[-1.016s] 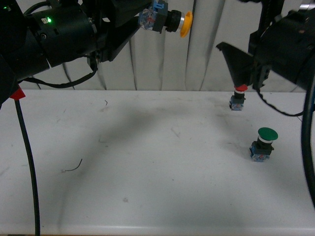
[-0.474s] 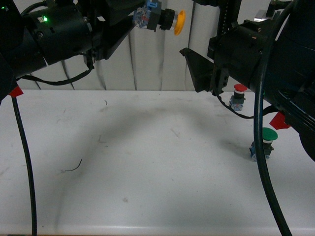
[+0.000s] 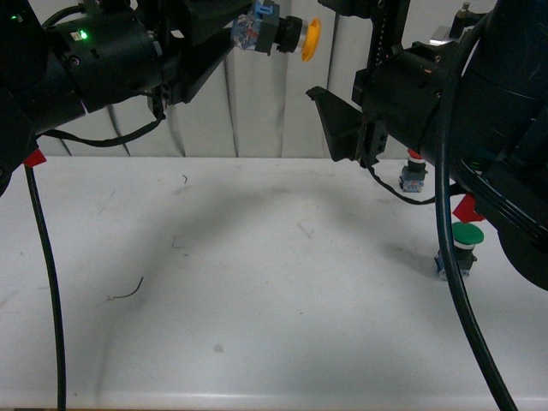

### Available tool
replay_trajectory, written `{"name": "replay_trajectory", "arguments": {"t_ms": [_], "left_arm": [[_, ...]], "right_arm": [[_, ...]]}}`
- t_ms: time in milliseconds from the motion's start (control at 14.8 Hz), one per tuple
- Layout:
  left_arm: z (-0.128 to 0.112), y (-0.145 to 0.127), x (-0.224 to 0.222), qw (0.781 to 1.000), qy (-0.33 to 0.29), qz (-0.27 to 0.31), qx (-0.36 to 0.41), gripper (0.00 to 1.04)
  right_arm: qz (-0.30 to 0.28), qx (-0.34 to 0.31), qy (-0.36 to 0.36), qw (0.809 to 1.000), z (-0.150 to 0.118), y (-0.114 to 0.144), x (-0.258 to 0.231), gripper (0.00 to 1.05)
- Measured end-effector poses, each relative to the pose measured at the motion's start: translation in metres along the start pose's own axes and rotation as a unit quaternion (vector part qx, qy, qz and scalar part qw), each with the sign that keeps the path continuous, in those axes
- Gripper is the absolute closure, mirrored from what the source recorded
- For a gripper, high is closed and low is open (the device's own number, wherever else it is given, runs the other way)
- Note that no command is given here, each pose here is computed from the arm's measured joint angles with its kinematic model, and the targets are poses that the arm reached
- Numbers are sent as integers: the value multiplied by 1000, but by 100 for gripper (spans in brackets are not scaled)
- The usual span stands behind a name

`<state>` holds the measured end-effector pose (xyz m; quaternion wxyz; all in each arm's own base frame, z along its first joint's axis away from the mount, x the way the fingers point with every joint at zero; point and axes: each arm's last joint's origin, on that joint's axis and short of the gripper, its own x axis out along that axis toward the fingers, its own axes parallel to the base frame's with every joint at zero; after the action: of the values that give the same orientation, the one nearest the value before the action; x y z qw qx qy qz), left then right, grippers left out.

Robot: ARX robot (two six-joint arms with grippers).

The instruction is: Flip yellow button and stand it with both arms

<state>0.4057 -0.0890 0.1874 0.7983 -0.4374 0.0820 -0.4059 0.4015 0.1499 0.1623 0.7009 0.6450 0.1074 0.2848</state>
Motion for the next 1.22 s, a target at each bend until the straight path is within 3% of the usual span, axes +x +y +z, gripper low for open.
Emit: {"name": "replay_trajectory", "arguments": {"t_ms": [271, 406, 542, 745, 813, 1084, 1152, 1219], "left_arm": [[-2, 4, 0, 1000, 6, 1, -3, 75], [0, 4, -1, 1000, 5, 1, -2, 75], [3, 8, -2, 1000, 7, 0, -15, 75], [4, 8, -2, 1000, 8, 0, -16, 75], [4, 9, -3, 1000, 9, 0, -18, 70], [16, 15, -14, 1000, -5, 11, -13, 28], [21, 17, -22, 1000, -13, 20, -12, 13], [28, 15, -32, 999, -23, 28, 1, 6]], "right_arm": [[19, 3, 9, 1000, -5, 2, 15, 7], [20, 6, 15, 1000, -9, 3, 16, 22], [20, 14, 22, 999, -16, -1, 19, 69], [20, 15, 21, 999, -13, -1, 19, 69], [20, 15, 22, 999, -13, -1, 19, 69], [15, 11, 20, 1000, -8, -3, 17, 70], [12, 11, 17, 1000, -5, -4, 15, 70], [10, 11, 16, 1000, -5, -5, 14, 70]]}}
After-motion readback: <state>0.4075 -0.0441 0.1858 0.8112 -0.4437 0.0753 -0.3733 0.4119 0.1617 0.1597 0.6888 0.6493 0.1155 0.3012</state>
